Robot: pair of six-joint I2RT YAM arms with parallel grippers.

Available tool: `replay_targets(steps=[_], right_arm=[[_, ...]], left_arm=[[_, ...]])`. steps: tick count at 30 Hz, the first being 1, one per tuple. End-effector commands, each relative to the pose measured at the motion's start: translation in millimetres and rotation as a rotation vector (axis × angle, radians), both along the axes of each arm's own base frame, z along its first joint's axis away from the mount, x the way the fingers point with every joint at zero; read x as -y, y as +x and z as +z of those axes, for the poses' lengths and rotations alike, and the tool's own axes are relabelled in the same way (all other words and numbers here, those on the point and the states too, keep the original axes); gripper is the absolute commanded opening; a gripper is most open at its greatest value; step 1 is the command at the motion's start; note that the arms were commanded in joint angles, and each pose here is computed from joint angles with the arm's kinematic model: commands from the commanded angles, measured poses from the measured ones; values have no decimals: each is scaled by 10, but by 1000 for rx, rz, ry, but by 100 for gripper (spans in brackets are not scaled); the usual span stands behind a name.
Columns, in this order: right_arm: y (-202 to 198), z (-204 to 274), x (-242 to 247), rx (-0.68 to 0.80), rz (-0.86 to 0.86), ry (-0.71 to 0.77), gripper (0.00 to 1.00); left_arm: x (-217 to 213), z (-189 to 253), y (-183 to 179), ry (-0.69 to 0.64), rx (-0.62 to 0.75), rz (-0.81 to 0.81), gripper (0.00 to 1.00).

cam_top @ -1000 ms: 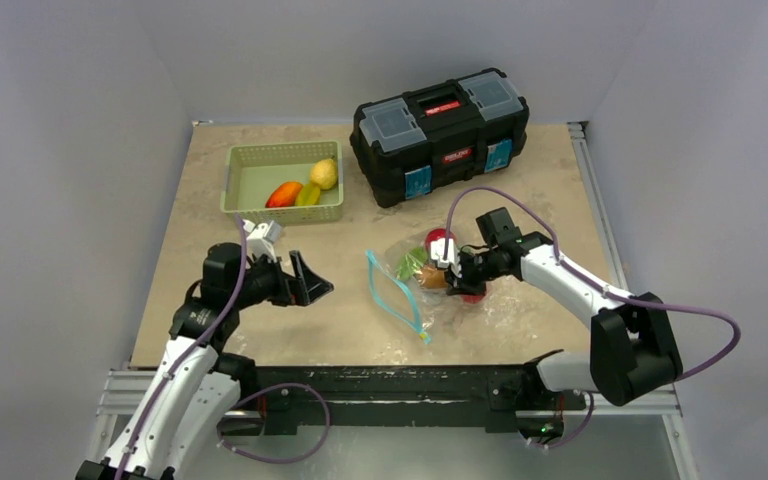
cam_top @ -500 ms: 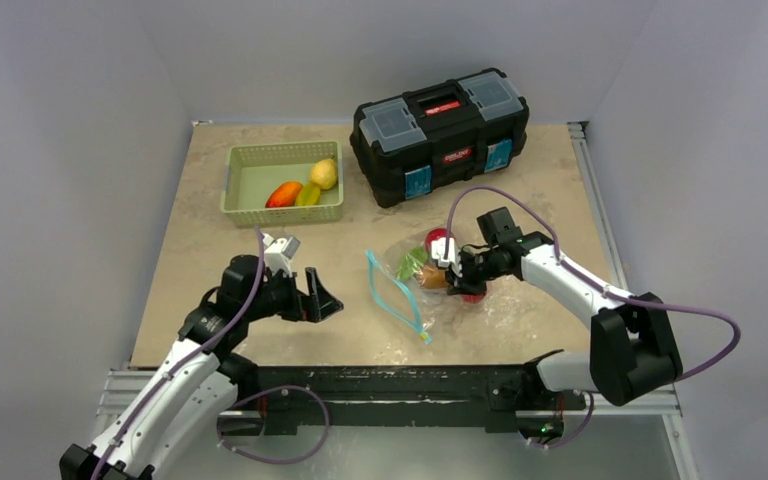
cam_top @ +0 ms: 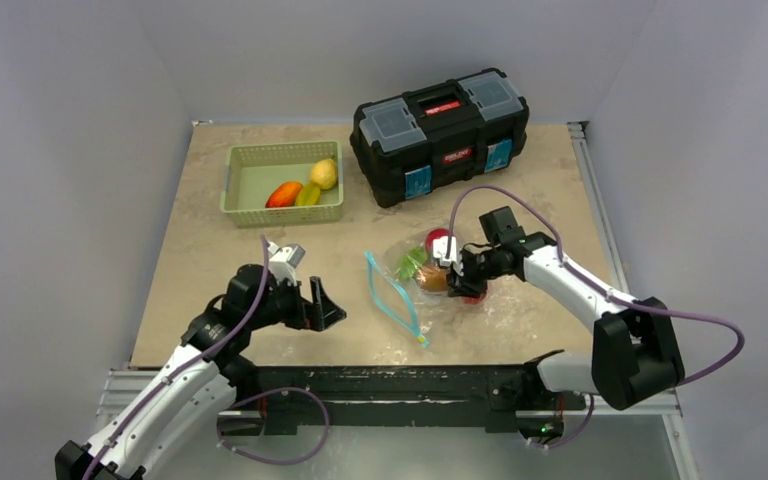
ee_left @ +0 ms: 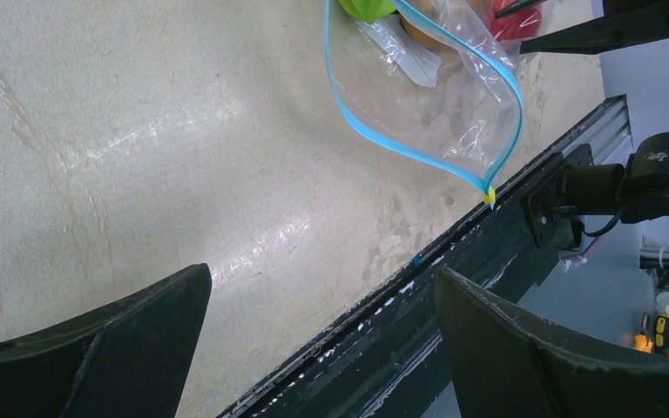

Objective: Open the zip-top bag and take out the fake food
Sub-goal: Pick up the fake vegetable from the zipper food storage bag.

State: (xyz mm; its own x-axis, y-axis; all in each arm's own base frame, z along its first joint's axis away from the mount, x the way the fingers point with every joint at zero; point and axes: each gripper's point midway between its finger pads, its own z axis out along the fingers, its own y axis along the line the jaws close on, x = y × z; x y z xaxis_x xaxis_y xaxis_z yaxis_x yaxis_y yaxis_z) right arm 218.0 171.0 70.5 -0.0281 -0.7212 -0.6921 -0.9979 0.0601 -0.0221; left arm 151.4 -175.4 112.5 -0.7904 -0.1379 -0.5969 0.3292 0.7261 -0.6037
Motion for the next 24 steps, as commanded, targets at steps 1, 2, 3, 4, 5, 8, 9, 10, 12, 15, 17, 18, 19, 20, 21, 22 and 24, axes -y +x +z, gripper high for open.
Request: replay_targets(steps=[1, 2, 3, 4, 5, 8, 9, 10, 12, 15, 17, 18, 19, 20, 21, 22, 24], right_arm=[[89, 209, -42, 69, 2, 48, 35], [103, 237, -35, 76, -3, 49, 39], [125, 275, -26, 88, -9, 50, 42], [140, 304, -14, 97, -14, 48, 46], [160, 336, 2, 107, -19, 45, 51], [186, 428, 30, 125, -21, 43, 58], [196, 468, 30, 131, -17, 45, 59], [199, 501, 25, 133, -13, 48, 60], [212, 603, -3, 136, -2, 64, 60], [212, 734, -68, 137, 46, 93, 60], [215, 778, -128, 142, 99, 113, 59], [226, 789, -163, 152, 130, 123, 59], [244, 780, -188, 164, 157, 123, 59], [259, 750, -212, 174, 182, 116, 59], [275, 718, -240, 185, 203, 106, 59], [294, 684, -265, 192, 217, 98, 59], [320, 617, -313, 196, 241, 92, 58]], left_arm=[[23, 21, 49, -20, 28, 24, 100], [28, 23, 54, -22, 30, 23, 100], [36, 23, 58, -23, 32, 22, 100], [44, 22, 62, -25, 33, 21, 100], [51, 20, 66, -26, 32, 20, 100], [83, 19, 69, -33, 32, 14, 99], [97, 16, 67, -39, 33, 11, 99], [113, 21, 68, -47, 34, 11, 99], [144, 42, 71, -63, 42, 7, 99], [196, 100, 79, -89, 64, 0, 99], [237, 130, 82, -108, 80, -7, 99], [256, 140, 90, -119, 88, -7, 99], [283, 170, 110, -141, 104, -5, 99], [311, 186, 120, -160, 115, -6, 99], [334, 189, 122, -173, 119, -7, 98], [355, 190, 125, -182, 124, -8, 98], [393, 166, 119, -182, 130, -16, 97]])
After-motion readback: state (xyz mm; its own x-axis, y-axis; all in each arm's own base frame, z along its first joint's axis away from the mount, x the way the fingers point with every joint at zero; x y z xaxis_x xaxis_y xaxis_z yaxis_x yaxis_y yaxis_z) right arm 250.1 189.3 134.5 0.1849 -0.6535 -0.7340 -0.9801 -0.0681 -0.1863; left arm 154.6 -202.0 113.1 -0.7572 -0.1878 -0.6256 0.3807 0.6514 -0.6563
